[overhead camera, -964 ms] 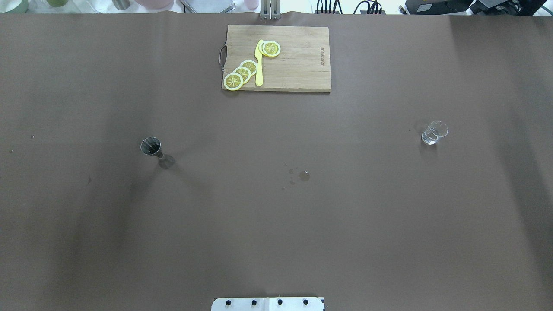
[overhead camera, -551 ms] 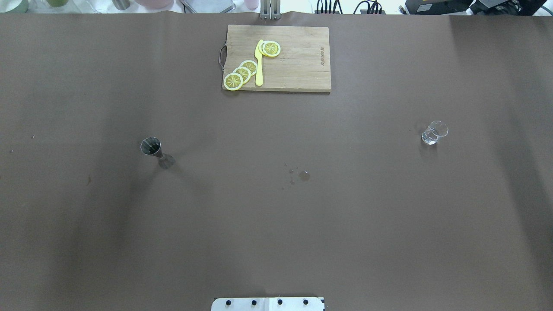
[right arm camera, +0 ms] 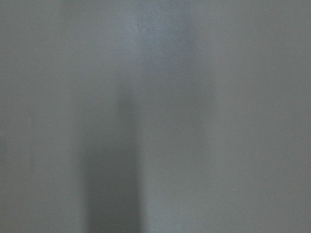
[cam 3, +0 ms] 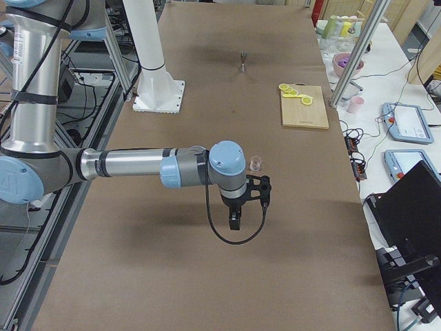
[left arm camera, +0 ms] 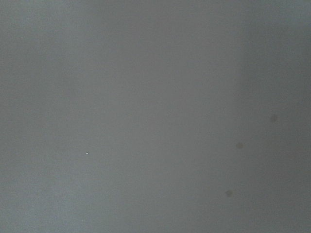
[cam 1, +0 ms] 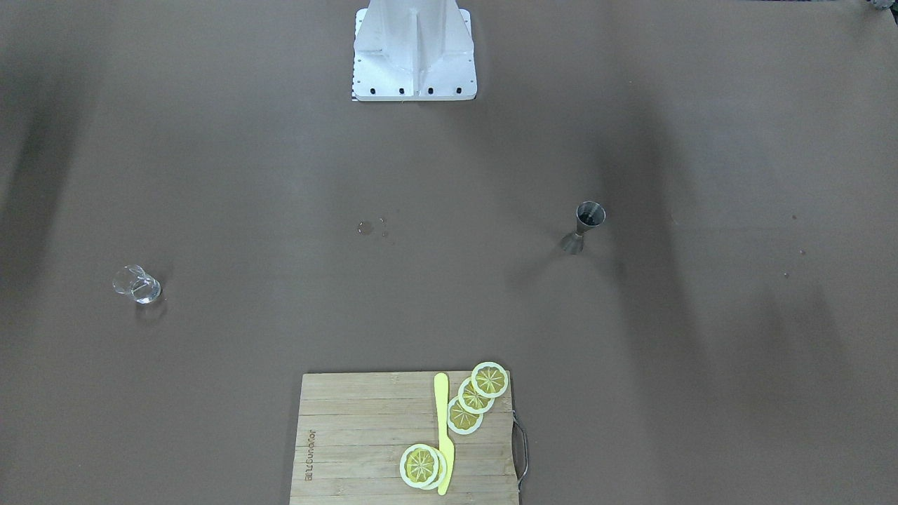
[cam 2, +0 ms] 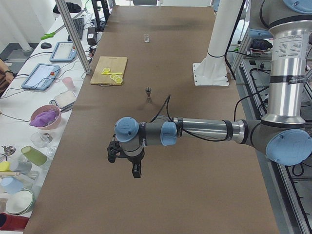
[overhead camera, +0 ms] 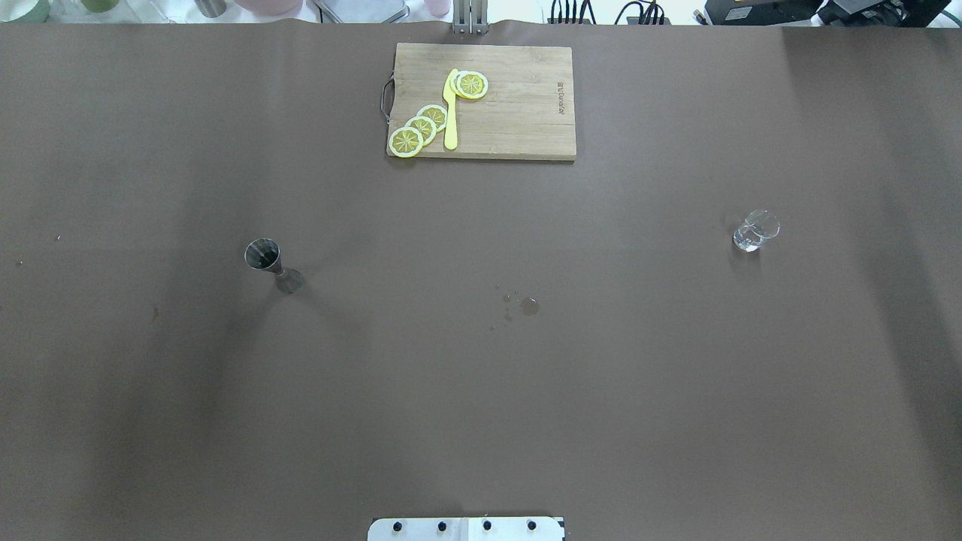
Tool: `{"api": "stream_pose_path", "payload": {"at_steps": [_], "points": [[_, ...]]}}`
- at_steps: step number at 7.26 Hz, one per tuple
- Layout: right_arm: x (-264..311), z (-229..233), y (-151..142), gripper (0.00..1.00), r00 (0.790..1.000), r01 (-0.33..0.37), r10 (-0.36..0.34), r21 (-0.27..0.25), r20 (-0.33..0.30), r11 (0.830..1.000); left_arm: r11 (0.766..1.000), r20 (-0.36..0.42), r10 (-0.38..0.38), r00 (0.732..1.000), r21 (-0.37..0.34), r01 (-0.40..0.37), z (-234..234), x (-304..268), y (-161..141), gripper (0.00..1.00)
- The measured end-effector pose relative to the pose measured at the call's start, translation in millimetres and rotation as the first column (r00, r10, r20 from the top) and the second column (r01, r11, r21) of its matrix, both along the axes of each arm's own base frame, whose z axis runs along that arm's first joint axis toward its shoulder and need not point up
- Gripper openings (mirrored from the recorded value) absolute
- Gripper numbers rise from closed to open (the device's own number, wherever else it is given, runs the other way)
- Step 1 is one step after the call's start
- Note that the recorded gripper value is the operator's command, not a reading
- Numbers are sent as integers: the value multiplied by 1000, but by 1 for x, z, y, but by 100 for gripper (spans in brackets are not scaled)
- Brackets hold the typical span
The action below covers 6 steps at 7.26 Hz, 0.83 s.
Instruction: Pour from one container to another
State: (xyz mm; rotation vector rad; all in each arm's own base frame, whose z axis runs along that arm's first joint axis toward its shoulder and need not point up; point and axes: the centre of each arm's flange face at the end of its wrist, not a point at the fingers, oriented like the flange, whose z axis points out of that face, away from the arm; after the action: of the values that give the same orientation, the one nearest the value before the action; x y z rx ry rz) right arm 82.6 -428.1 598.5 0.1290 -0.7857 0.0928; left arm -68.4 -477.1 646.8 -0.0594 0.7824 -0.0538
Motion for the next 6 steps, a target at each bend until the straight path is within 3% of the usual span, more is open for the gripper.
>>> {"api": "stream_pose_path", "payload": {"at_steps": [6], "points": [[-3, -2, -1, 100, 1000, 7, -7, 3, 27, 1000, 1000, 0, 1, 1000, 2, -1, -1, 0, -1, 98]]}}
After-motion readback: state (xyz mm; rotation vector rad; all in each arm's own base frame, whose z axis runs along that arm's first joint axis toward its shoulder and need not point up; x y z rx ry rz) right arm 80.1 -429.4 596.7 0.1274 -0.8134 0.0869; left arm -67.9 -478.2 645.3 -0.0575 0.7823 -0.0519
